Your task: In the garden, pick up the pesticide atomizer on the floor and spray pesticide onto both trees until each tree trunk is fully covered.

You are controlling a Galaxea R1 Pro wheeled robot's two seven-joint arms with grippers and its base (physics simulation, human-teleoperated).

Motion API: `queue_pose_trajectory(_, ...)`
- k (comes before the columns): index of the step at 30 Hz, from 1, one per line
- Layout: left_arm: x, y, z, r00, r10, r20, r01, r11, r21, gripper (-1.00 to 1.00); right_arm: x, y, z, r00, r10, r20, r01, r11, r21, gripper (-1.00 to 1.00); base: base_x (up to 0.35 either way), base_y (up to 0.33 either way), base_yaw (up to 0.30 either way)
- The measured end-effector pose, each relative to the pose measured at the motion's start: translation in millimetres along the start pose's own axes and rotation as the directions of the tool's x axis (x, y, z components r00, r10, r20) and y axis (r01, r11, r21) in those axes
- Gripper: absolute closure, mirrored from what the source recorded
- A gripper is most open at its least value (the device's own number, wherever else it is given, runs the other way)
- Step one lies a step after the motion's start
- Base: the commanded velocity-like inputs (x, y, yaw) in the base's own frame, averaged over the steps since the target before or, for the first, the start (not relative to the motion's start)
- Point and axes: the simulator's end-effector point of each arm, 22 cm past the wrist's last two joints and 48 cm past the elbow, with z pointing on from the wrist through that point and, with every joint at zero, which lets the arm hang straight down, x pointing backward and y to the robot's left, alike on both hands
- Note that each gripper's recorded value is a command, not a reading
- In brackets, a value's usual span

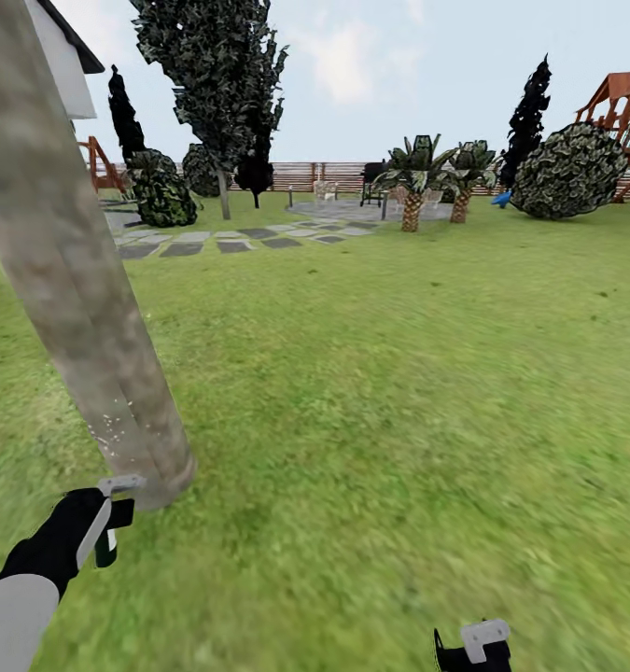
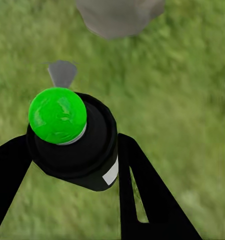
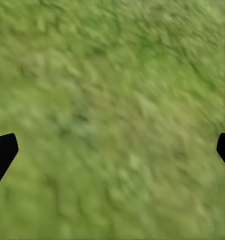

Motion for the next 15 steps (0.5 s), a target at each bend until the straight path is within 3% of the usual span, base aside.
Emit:
queue_pose_trajectory(9,0.3,2.2,-0.2,1.0,-0.007,-0.002,0.007,1.0,-0.003,1.0,0.0,-0.1,-0.2,1.0,0.001,0.0,-0.001,1.0,0.001,-1.0,0.231,-0.185,0.009)
queue_pose_trajectory(15,-0.3,2.4,-0.5,1.0,-0.007,0.0,0.007,1.0,-0.003,1.0,-0.1,-0.1,-0.1,1.0,0.001,0.0,-0.001,1.0,0.001,-1.0,0.293,-0.128,0.236)
